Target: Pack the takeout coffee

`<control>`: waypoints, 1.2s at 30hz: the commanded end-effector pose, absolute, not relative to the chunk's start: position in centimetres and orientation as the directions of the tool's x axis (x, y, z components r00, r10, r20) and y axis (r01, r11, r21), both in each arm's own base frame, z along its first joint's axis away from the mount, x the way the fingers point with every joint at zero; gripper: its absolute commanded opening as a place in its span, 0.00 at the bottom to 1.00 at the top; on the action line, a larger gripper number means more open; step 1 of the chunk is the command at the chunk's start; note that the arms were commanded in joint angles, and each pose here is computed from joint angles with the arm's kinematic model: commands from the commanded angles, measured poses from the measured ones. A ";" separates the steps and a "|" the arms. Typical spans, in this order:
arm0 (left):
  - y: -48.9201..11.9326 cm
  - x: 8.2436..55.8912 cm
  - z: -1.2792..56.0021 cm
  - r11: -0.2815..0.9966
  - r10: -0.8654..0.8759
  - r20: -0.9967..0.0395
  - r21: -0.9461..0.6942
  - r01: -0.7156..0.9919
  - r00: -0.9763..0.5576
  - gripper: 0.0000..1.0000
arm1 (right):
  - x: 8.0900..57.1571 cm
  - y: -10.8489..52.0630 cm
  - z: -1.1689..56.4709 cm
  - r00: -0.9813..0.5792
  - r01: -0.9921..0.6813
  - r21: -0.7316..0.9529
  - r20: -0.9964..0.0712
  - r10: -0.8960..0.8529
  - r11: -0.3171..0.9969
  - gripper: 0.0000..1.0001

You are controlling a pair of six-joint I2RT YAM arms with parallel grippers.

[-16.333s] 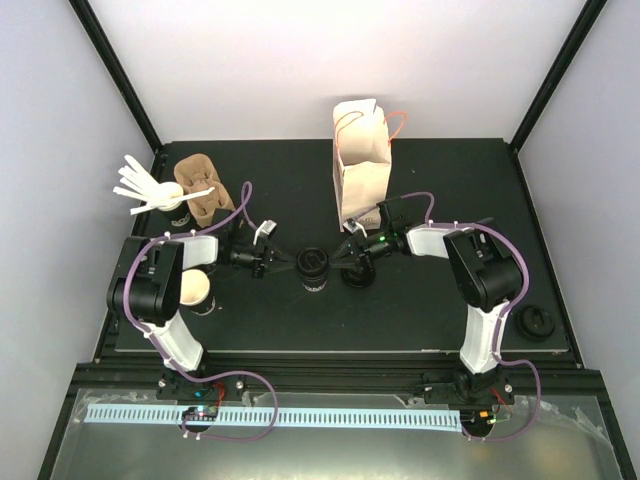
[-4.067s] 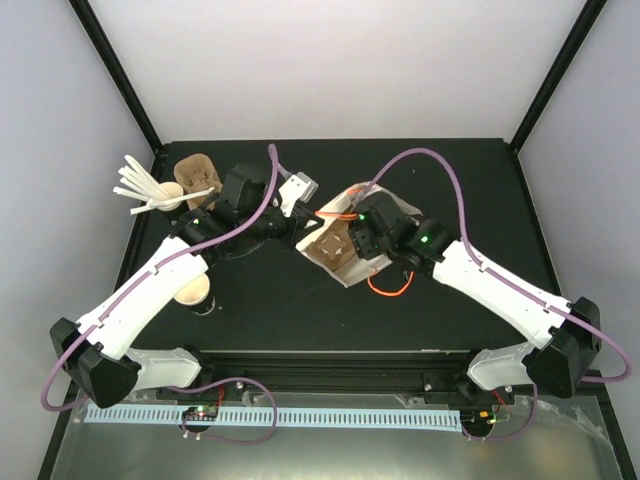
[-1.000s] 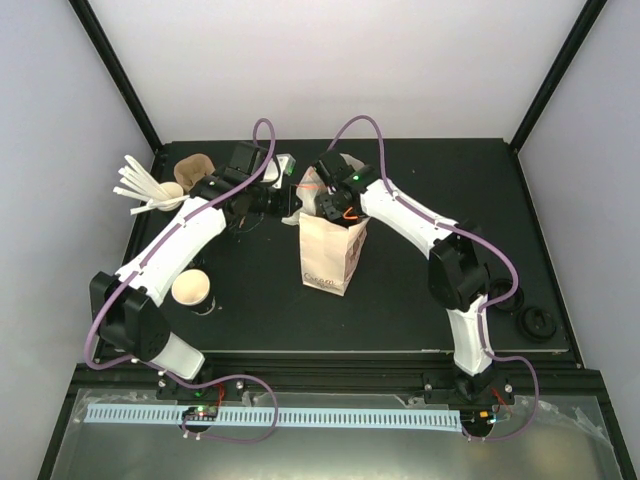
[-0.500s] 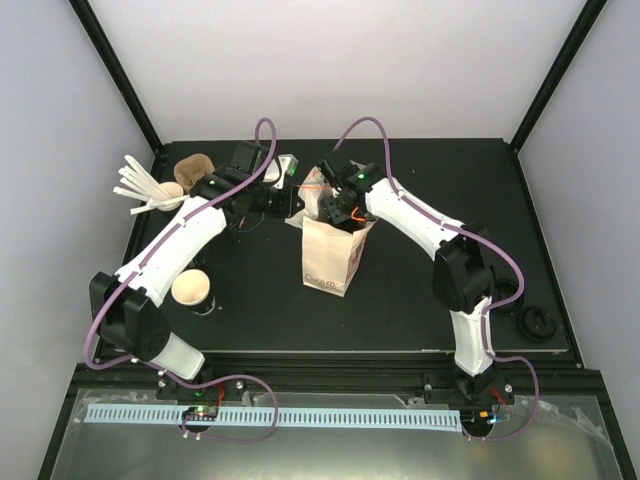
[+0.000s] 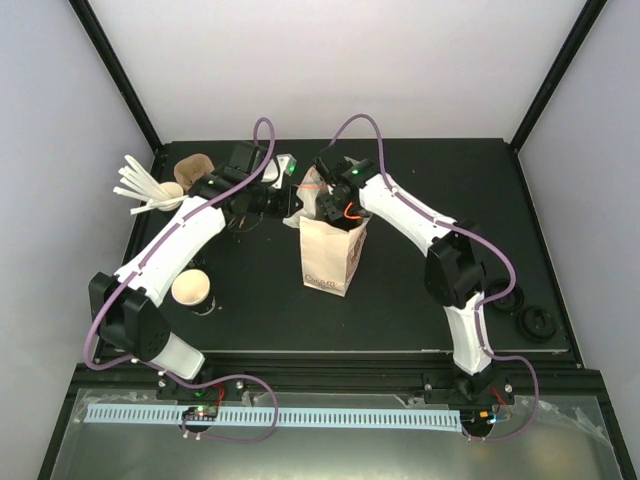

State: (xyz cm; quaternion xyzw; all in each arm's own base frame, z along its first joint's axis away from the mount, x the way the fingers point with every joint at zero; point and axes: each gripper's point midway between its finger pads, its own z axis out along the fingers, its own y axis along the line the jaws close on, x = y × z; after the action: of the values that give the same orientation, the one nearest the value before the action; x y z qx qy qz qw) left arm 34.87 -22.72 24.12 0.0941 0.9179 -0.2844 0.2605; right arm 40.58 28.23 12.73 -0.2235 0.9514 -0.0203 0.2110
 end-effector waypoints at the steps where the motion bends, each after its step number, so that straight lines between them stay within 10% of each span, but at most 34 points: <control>1: -22.1 34.4 24.0 0.831 0.042 -0.529 -0.453 0.324 -0.848 0.02 | 33.6 24.7 -0.4 -0.874 -0.485 -0.141 0.083 -0.478 0.863 0.34; 7: -22.2 34.4 24.6 0.827 0.043 -0.532 -0.456 0.329 -0.846 0.05 | 34.5 24.6 3.8 -0.870 -0.478 -0.157 -0.050 -0.490 0.864 0.33; 13: -23.1 34.8 27.7 0.791 0.059 -0.586 -0.467 0.396 -0.808 0.59 | 34.9 25.1 8.8 -0.838 -0.490 -0.158 -0.187 -0.513 0.858 0.33; 18: -24.8 35.1 26.9 0.740 0.060 -0.531 -0.544 0.395 -0.845 0.71 | 34.2 25.9 10.0 -0.796 -0.508 -0.168 -0.284 -0.535 0.845 0.33; 26: -25.5 35.5 24.0 0.769 0.151 -0.369 -0.539 0.344 -0.917 0.50 | 34.6 26.2 11.3 -0.790 -0.486 -0.173 -0.331 -0.516 0.857 0.38; 32: -25.4 36.2 25.7 0.763 0.164 -0.446 -0.508 0.400 -0.880 0.05 | 35.3 26.1 15.4 -0.763 -0.457 -0.177 -0.426 -0.486 0.872 0.66; 36: -25.0 36.2 27.5 0.753 0.213 -0.528 -0.447 0.483 -0.822 0.02 | 35.1 25.8 20.1 -0.724 -0.449 -0.157 -0.514 -0.461 0.880 0.82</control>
State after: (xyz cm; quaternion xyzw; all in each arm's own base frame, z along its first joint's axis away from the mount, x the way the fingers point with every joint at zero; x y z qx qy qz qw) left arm 36.17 -25.60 23.54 0.1489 0.9254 -0.3042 0.1703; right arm 36.18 26.73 15.12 -0.2503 0.9356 -0.0235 0.2478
